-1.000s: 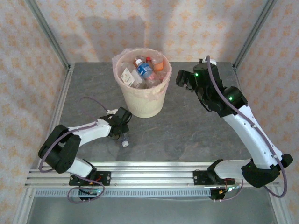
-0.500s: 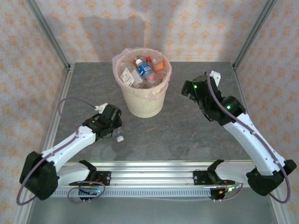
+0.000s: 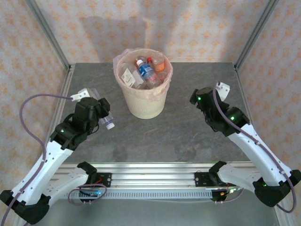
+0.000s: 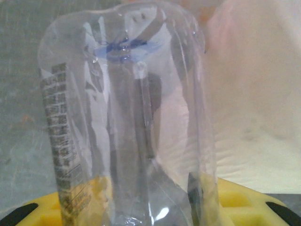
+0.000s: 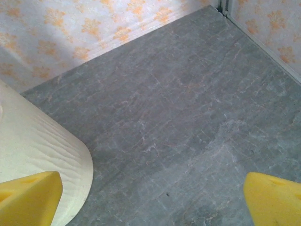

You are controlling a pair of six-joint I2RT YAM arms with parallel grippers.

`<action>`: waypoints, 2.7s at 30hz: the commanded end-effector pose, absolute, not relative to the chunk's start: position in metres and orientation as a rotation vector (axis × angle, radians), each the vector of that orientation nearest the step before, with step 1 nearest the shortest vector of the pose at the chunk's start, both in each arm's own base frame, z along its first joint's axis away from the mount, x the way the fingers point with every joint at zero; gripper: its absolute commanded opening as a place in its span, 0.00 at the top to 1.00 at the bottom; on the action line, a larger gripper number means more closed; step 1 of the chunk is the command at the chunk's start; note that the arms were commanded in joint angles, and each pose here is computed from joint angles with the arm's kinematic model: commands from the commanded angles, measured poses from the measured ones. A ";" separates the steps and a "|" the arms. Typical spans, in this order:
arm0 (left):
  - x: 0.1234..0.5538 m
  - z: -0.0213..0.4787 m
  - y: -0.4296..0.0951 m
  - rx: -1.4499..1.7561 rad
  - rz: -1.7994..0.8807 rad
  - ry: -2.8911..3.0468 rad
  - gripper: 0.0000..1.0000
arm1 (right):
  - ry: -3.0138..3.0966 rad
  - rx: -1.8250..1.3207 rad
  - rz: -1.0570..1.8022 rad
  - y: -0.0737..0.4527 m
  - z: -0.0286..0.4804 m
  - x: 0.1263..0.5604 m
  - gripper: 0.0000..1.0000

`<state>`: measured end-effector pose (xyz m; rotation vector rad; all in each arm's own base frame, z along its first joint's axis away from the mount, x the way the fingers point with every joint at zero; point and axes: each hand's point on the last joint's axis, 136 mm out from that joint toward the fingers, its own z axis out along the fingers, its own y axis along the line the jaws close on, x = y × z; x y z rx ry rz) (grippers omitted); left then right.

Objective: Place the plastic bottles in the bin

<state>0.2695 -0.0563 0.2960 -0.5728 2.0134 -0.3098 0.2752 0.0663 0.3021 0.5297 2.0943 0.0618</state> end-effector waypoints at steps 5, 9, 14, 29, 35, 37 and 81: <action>0.288 0.368 -0.066 -0.513 -0.381 1.880 0.57 | 2.076 0.594 -0.051 0.044 0.291 0.264 0.01; 0.298 0.404 -0.078 -0.496 -0.472 1.804 0.57 | 2.058 0.614 -0.089 0.036 0.288 0.262 0.01; 0.311 0.446 -0.094 -0.466 -0.570 1.741 0.57 | 2.046 0.625 -0.106 0.031 0.285 0.258 0.01; 0.360 0.512 -0.142 -0.427 -0.738 1.659 0.58 | 2.027 0.649 -0.157 0.019 0.276 0.251 0.01; 0.388 0.509 -0.171 -0.407 -0.736 1.702 0.58 | 2.001 0.679 -0.207 0.010 0.277 0.247 0.01; 0.396 0.507 -0.179 -0.403 -0.724 1.721 0.58 | 1.994 0.690 -0.212 0.008 0.278 0.245 0.01; 0.468 0.368 -0.185 -0.616 -0.317 2.009 0.21 | 1.986 0.722 -0.140 0.010 0.279 0.242 0.01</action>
